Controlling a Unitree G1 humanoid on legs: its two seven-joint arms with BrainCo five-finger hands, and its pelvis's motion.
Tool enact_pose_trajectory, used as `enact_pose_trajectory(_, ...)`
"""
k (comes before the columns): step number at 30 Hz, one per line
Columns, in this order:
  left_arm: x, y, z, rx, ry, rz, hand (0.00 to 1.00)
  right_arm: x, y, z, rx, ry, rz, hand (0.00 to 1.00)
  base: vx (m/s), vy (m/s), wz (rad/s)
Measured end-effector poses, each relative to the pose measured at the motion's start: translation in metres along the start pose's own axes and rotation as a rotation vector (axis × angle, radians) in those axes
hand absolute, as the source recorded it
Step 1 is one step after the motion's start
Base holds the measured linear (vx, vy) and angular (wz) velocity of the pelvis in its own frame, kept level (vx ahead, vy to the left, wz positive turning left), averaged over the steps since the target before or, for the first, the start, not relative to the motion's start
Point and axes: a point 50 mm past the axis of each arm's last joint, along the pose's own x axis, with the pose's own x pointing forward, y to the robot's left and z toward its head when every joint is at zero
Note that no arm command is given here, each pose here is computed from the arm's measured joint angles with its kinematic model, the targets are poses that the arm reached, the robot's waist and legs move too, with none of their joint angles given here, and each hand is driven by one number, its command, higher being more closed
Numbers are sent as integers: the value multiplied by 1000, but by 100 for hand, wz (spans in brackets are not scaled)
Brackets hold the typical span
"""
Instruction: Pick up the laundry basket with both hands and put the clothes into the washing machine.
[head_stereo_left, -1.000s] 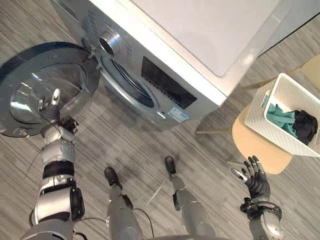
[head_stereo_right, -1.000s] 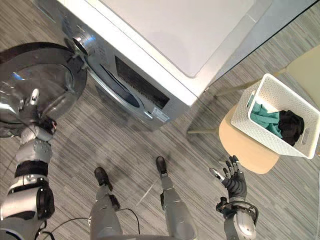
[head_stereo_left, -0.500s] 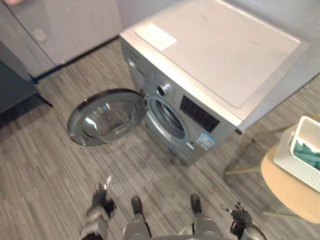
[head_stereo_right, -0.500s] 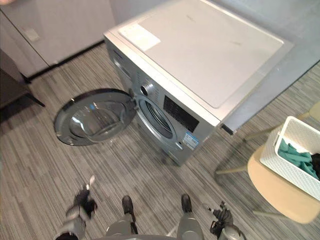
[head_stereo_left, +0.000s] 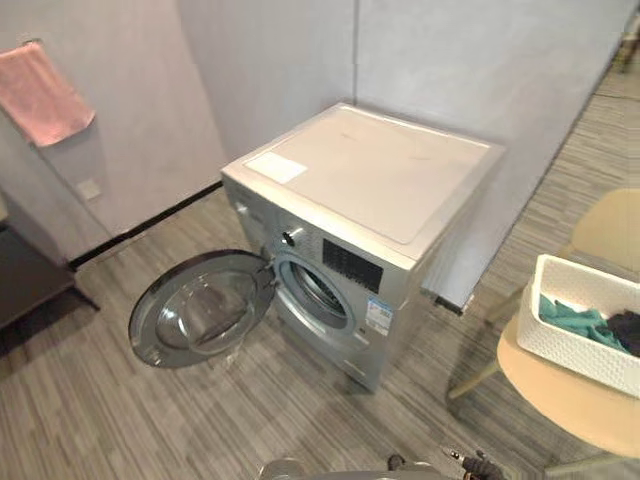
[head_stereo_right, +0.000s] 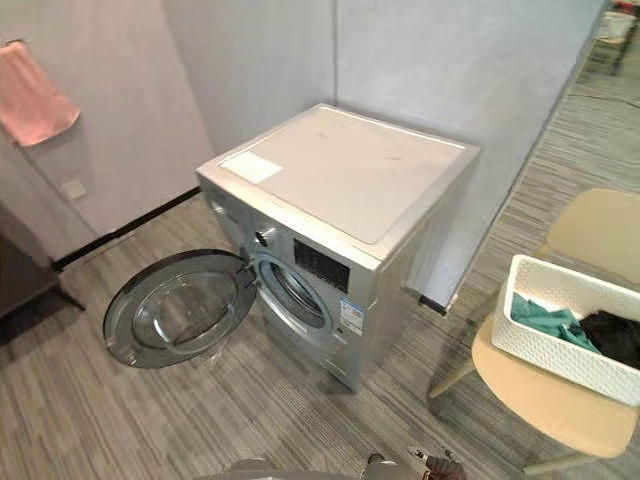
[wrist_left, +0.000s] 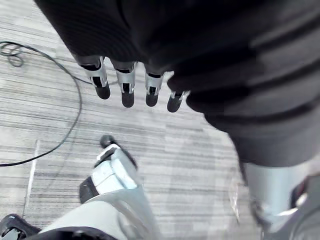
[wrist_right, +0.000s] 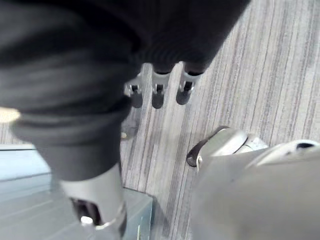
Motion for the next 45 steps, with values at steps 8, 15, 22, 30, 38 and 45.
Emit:
enact_pose_trajectory(8,-4,-55,84,250,-264,-138,0,-3,-3,-13,2,29,-17,0,87,-11,-41)
enact_pose_trajectory(15,-5,-59,79,29,-251,-160,0,-3,-13,-15,159,36,-92,0,75,-133,-51)
enact_pose_trajectory(22,0,-40,63,-71,-185,-101,0,-8,-26,-45,346,146,-158,0,-11,-67,6)
enact_pose_trajectory(30,2,-14,31,-324,-81,-14,0,-8,-53,-32,322,106,-223,0,39,-176,-13)
enact_pose_trajectory(38,1,-12,16,-297,-50,-12,0,2,-28,5,224,26,-135,0,146,-13,-66)
enact_pose_trajectory(45,2,-24,42,-209,-119,-58,0,-2,17,6,124,-50,12,0,101,7,-19)
